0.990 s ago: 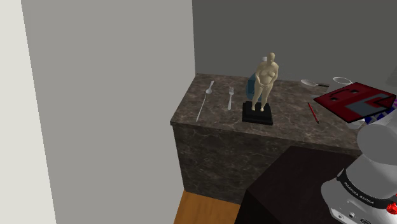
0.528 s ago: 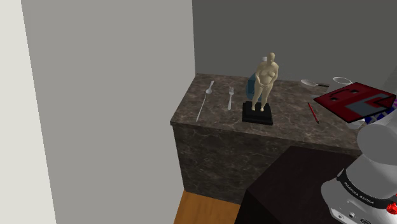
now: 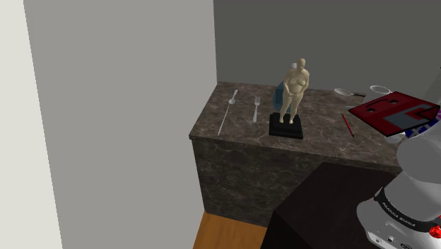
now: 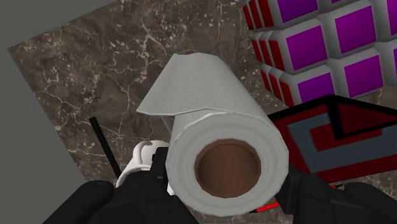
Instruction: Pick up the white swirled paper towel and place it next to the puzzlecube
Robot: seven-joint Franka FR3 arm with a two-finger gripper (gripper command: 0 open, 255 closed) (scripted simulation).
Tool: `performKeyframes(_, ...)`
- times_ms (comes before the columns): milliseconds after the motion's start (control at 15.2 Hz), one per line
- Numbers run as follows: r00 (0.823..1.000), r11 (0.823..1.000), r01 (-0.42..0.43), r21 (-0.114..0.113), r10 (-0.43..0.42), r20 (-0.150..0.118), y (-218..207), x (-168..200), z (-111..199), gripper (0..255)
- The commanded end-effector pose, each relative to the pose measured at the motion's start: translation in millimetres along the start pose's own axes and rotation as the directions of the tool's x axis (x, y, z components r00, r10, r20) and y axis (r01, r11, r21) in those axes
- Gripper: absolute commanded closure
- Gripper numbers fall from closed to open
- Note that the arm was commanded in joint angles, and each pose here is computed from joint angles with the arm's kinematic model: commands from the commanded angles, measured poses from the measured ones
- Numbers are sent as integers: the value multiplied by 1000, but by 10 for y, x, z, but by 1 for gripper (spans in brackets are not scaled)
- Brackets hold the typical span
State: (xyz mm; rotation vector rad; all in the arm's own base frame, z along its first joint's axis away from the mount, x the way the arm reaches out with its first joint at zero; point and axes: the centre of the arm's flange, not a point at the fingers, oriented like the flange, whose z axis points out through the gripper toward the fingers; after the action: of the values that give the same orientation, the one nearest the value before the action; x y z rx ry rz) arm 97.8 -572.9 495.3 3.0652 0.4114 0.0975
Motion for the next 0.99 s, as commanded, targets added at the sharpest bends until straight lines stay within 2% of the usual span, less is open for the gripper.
performKeyframes(0, 1000, 1000, 0, 0, 0, 0, -11, -17, 107, 255)
performKeyframes(924, 1000, 1000, 0, 0, 0, 0, -49, -56, 784, 255)
